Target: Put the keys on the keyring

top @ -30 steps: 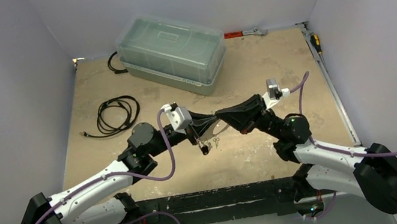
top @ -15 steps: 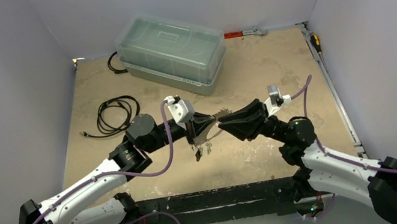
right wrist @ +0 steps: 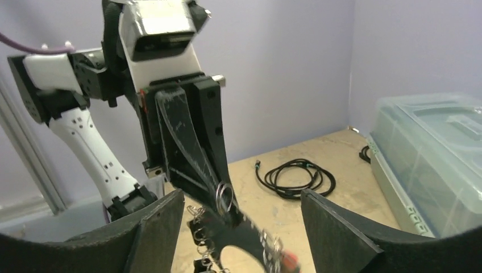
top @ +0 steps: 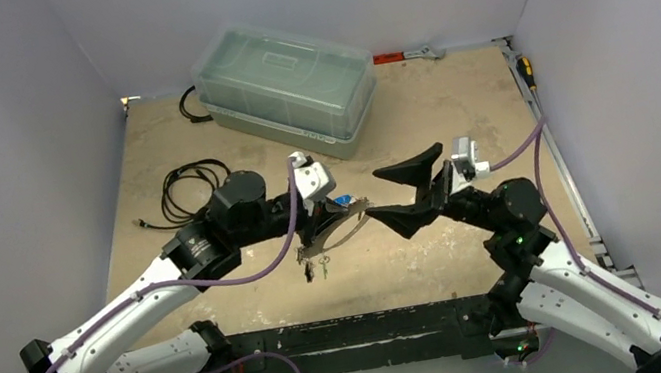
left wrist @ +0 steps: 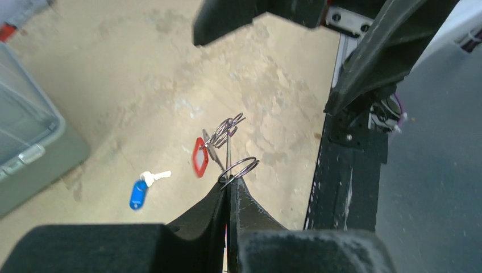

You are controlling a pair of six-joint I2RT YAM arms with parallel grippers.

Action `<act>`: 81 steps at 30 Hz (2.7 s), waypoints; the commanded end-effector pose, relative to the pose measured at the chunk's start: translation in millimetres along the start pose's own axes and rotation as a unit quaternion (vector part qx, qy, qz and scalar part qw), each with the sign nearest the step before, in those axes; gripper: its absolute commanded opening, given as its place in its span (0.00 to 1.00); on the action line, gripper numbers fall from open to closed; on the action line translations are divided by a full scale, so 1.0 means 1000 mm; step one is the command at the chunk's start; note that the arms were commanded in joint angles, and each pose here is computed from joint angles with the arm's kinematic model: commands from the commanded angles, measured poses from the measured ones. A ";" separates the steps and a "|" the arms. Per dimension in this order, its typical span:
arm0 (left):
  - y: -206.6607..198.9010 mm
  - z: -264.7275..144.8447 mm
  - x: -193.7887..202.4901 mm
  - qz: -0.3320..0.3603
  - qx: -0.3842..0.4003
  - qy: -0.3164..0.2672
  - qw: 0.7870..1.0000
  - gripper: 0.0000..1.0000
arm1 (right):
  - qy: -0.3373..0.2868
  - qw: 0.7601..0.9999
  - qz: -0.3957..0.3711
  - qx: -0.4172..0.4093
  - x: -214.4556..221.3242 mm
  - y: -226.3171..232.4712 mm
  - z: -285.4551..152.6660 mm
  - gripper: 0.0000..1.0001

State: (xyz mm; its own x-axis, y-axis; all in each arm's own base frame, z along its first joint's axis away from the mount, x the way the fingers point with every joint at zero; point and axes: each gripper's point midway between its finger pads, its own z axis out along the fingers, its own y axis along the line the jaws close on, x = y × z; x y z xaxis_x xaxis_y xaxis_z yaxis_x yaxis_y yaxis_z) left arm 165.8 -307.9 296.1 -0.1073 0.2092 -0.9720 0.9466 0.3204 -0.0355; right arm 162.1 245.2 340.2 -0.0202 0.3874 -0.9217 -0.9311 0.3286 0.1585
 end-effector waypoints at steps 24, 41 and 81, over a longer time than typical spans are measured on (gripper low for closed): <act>-0.016 -0.005 0.024 -0.004 0.048 0.062 0.997 0.00 | 0.142 0.982 0.013 -0.121 0.068 0.018 0.028 0.74; -0.017 -0.008 0.026 0.006 0.052 0.063 0.997 0.00 | 0.151 0.982 0.026 -0.111 0.079 0.014 0.025 0.24; 0.019 -0.045 0.007 0.051 -0.079 0.025 0.995 0.58 | 0.137 0.987 0.009 -0.079 0.078 0.010 0.020 0.00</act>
State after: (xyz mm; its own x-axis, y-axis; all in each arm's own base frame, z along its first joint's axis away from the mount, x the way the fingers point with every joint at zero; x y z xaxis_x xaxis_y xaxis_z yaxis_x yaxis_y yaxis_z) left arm 153.3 -267.4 276.2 -0.0885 0.3483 -0.9332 0.9384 0.3434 0.0391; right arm 149.3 302.6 255.5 -0.1833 0.0528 -0.9816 -0.9775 0.0966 0.1877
